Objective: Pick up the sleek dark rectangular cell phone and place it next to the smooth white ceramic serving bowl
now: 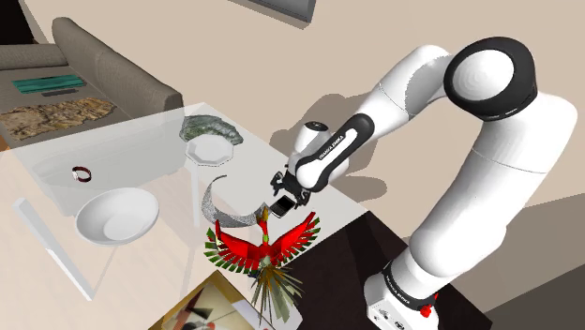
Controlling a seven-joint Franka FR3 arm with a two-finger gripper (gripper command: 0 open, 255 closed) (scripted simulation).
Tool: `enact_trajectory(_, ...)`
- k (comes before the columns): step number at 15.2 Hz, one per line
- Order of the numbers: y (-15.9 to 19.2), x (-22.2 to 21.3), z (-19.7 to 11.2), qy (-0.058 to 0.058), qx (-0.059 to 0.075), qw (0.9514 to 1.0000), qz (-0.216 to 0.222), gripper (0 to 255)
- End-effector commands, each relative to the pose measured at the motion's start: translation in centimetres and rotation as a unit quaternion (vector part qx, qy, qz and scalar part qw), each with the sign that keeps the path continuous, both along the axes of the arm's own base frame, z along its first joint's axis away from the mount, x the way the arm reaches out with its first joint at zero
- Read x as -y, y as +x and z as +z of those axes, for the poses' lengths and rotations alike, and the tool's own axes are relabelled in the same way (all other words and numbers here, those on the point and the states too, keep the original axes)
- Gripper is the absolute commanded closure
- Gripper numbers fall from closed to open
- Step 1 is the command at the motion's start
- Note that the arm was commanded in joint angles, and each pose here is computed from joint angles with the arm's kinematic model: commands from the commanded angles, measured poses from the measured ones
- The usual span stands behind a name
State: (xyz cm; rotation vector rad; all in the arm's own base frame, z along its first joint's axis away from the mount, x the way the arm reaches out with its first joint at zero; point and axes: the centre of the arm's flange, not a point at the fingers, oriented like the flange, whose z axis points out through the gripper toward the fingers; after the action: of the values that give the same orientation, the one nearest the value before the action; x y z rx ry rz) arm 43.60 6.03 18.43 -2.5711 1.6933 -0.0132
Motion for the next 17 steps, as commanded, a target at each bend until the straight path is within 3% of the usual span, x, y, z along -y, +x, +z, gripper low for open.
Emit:
enact_trajectory(1,0.1,0.0,-1.1,0.000,0.000,1.0000,-0.001,0)
enact_trajectory(3,0.2,0.0,-2.5,0.000,0.000,1.0000,-0.001,0)
enact_trajectory(11,0.2,0.0,-2.5,0.000,0.000,1.0000,-0.001,0)
enact_trajectory(12,0.2,0.0,-2.5,0.000,0.000,1.0000,-0.001,255)
enact_trajectory(17,0.2,0.0,-2.5,0.000,0.000,1.0000,-0.001,255)
